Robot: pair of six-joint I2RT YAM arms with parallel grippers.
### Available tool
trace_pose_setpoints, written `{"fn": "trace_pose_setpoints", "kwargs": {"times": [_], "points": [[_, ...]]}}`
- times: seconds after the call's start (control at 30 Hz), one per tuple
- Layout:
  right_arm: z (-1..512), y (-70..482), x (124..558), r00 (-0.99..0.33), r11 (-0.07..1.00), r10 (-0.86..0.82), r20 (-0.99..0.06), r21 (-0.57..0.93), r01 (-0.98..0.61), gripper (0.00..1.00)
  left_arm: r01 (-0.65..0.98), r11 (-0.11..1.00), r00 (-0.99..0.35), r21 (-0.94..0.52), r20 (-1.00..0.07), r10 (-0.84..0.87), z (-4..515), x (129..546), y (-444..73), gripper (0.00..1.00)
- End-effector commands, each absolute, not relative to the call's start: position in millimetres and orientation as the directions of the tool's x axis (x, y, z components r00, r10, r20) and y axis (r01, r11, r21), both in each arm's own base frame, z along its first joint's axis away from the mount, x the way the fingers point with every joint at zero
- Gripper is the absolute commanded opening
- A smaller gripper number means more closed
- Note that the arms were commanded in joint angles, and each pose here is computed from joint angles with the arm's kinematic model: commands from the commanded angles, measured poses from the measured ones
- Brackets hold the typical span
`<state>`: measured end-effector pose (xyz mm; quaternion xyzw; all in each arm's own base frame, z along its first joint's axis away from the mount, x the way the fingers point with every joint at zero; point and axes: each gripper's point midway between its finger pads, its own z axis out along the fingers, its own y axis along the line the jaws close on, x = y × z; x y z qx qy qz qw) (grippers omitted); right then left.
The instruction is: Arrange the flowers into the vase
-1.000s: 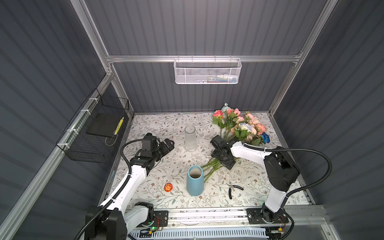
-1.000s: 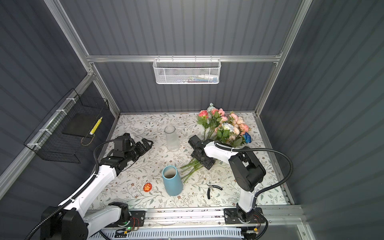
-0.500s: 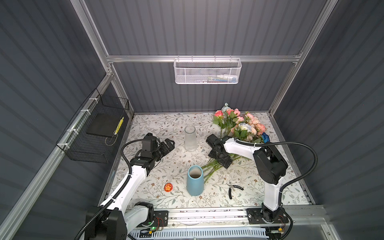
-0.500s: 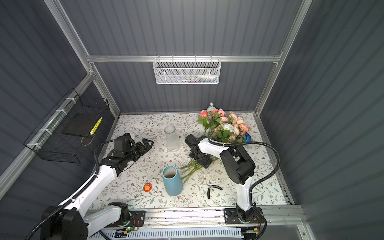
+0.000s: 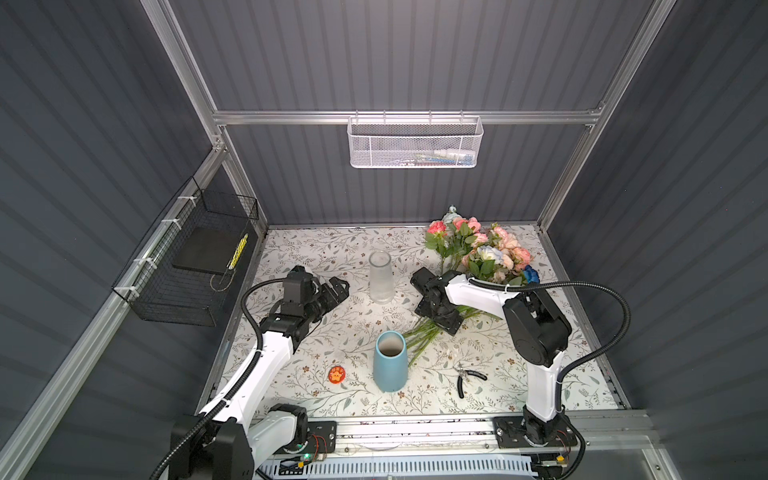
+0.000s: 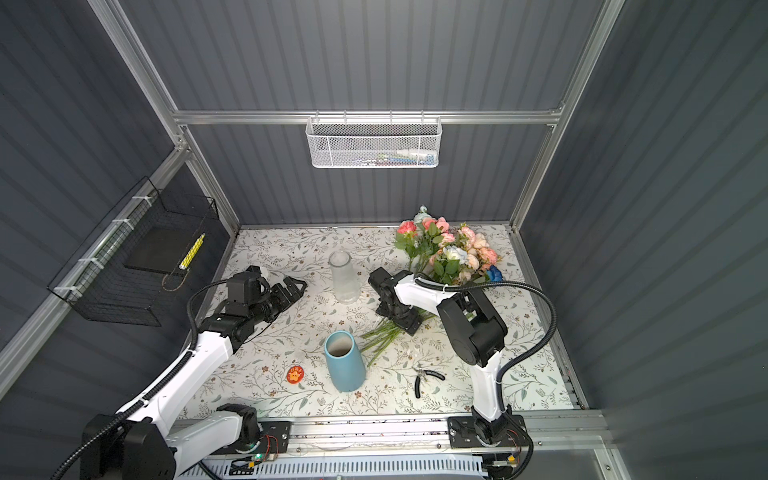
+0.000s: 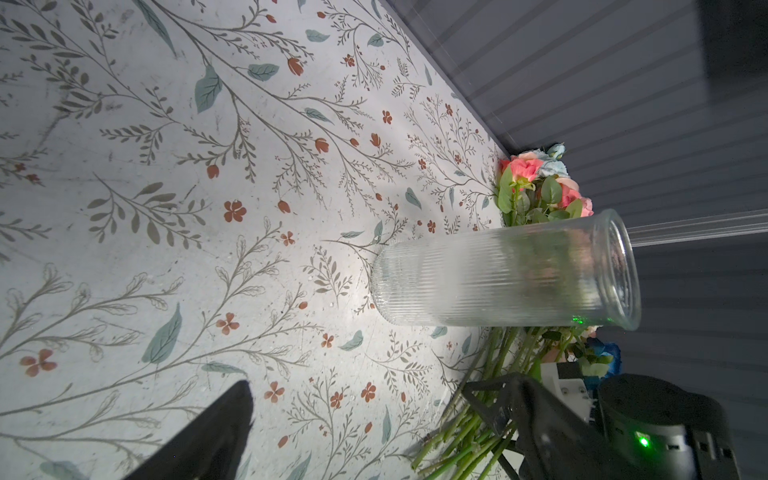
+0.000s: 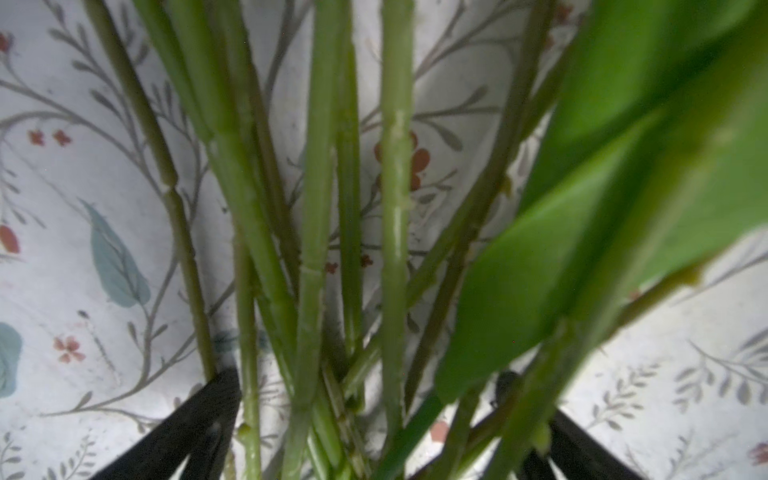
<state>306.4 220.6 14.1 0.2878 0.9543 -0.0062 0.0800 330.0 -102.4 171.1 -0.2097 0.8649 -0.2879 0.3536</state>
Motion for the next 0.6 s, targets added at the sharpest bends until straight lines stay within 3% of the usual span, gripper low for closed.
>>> {"fn": "trace_pose_setpoints", "kwargs": {"times": [0.0, 0.27, 0.57], "points": [[9, 224, 291, -0.860, 0.872, 0.487, -0.151, 0.035, 0.488, 0.99, -0.143, 0.758, -0.676, -0.637, -0.497, -0.545, 167, 327, -104, 1.00], [41, 232, 310, -0.815, 0.853, 0.521, -0.254, 0.191, 0.486, 0.99, -0.143, 0.754, -0.684, -0.641, -0.487, -0.543, 165, 328, -106, 1.00], [11, 227, 298, -0.851, 0.852, 0.520, -0.081, -0.027, 0.523, 0.99, -0.137, 0.758, -0.666, -0.638, -0.506, -0.547, 173, 326, -103, 1.00]]}}
